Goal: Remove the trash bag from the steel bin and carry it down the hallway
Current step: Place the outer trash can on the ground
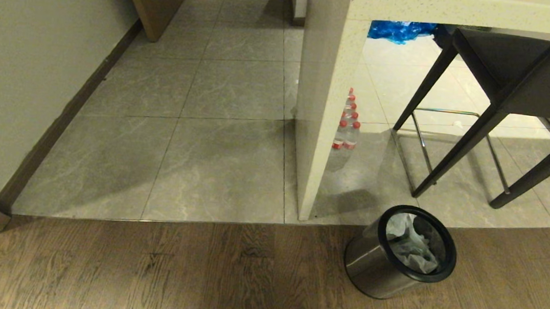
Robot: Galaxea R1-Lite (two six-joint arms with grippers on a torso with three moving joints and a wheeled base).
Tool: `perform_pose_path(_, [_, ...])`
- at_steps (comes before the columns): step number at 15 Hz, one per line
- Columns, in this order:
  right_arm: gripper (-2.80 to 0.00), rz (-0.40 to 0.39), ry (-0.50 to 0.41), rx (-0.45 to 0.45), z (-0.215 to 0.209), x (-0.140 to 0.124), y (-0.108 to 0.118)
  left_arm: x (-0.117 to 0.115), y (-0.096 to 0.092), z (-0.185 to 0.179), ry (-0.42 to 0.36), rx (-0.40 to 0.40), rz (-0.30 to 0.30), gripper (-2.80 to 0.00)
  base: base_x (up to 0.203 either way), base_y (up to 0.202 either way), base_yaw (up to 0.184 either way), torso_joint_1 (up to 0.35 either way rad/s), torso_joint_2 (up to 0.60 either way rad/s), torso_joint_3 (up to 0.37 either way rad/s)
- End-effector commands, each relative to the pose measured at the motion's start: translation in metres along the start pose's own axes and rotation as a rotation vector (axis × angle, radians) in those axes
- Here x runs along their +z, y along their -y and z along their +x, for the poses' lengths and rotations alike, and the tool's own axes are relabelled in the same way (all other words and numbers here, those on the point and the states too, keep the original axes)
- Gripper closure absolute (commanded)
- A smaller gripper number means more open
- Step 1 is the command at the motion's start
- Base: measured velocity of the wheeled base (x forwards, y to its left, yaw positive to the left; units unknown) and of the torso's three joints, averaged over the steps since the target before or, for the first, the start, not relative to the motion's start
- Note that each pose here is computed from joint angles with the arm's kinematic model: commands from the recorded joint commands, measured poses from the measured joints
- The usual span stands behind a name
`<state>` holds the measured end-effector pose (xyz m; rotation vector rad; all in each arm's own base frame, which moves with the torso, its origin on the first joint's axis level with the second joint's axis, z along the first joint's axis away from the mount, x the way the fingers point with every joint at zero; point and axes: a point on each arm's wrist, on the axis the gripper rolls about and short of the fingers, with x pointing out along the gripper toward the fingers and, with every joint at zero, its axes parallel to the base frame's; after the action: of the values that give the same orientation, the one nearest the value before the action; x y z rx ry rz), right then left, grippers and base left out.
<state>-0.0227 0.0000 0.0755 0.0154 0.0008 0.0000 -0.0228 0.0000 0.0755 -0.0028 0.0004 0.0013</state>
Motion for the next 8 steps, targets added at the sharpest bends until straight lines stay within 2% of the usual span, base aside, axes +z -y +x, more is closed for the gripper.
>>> perform_pose_path(1, [0.0, -0.006, -0.005, 0.0, 0.0, 0.0, 0.0, 0.0, 0.0, 0.0, 0.0, 0.0, 0.0, 0.0, 0.0, 0.0, 0.0, 0.0, 0.0, 0.0])
perform_pose_path(3, [0.0, -0.013, 0.011, -0.002, -0.003, 0.01, 0.0, 0.0, 0.0, 0.0, 0.0, 0.0, 0.0, 0.0, 0.0, 0.0, 0.0, 0.0, 0.0, 0.0])
perform_pose_path(4, [0.0, -0.013, 0.045, -0.002, -0.007, 0.03, 0.0, 0.0, 0.0, 0.0, 0.0, 0.0, 0.0, 0.0, 0.0, 0.0, 0.0, 0.0, 0.0, 0.0])
perform_pose_path(6, [0.0, -0.007, 0.072, -0.006, -0.016, 0.094, -0.001, 0.0, 0.0, 0.0, 0.0, 0.0, 0.0, 0.0, 0.0, 0.0, 0.0, 0.0, 0.0, 0.0])
perform_pose_path(7, [0.0, 0.002, 0.014, -0.024, -0.011, 0.129, -0.001, 0.0, 0.0, 0.0, 0.0, 0.0, 0.0, 0.0, 0.0, 0.0, 0.0, 0.0, 0.0, 0.0])
perform_pose_path(8, [0.0, 0.012, -0.088, -0.049, 0.003, 0.153, -0.001, 0.0, 0.0, 0.0, 0.0, 0.0, 0.0, 0.0, 0.0, 0.0, 0.0, 0.0, 0.0, 0.0])
